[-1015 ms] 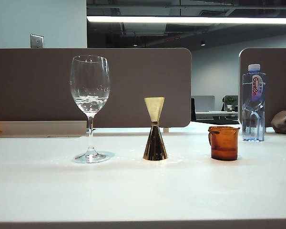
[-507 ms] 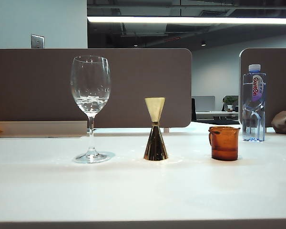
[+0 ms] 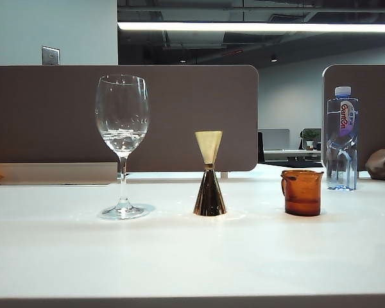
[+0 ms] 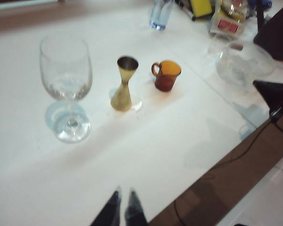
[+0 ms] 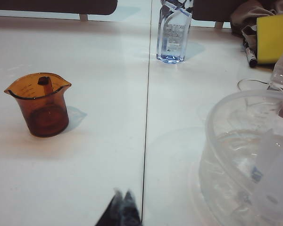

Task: Pick up the small amber measuring cup and pour the water in it into the jigger, then pick up the jigger and pour the water in it into the wine glass.

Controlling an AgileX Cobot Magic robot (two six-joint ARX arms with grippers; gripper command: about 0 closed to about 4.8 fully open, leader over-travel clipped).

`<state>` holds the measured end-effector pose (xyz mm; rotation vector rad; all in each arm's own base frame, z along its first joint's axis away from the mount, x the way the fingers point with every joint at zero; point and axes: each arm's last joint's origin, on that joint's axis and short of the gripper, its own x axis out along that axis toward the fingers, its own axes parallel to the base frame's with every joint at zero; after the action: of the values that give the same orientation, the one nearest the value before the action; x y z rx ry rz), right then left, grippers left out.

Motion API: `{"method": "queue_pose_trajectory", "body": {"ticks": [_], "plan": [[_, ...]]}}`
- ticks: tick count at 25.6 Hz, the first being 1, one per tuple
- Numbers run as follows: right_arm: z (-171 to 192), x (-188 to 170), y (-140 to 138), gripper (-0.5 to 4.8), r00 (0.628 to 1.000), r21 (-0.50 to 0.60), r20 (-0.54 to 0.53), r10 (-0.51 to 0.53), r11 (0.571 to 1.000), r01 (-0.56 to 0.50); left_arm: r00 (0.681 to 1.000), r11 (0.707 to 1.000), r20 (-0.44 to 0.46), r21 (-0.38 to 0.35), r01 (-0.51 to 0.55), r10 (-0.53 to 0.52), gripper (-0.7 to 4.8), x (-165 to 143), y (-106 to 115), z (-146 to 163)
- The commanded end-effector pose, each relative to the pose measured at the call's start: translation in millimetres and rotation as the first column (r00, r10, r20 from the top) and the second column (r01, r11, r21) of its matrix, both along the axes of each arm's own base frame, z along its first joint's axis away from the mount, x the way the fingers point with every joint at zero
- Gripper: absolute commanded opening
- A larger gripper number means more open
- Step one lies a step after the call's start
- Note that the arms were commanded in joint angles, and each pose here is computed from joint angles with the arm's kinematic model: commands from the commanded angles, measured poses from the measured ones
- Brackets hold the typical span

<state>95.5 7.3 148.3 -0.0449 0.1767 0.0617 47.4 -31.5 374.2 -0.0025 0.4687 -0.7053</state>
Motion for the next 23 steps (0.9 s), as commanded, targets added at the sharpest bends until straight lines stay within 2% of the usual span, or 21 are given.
{"method": "queue_pose_trajectory", "body": {"ticks": [1,6,12,19,23], "plan": [[-2.3,0.3,0.0,-0.05,1.0,-0.002,-0.006,0.001,1.0,-0.001,1.0,1.0,0.019,-0.006,0.015,-0.015,0.26,-6.0,2.4,8.6],[-2.3,0.3,0.0,-0.05,1.0,-0.002,-0.005,0.001,1.0,-0.001,1.0,1.0,-0.021,0.02,0.018,-0.018,0.26,-5.5,2.2,1.7],[-2.3,0.3,0.0,-0.05,1.0,-0.002,-0.005,0.001,1.0,-0.001,0.999,0.998,0.004,0.059,0.037,-0.038,0.26,-3.7,1.5,-1.2],[-2.3,0.3,0.0,-0.05,1.0,-0.002,-0.006,0.001,1.0,-0.001,0.999,0.998,0.016,0.052,0.044,-0.045,0.26,-3.3,1.1,0.0],[-2.3,0.3,0.0,-0.05,1.0,-0.002,-0.005,0.001,1.0,-0.001,0.993,0.993,0.013,0.014,0.119,-0.119,0.26,-4.5,-0.9,1.2]]}}
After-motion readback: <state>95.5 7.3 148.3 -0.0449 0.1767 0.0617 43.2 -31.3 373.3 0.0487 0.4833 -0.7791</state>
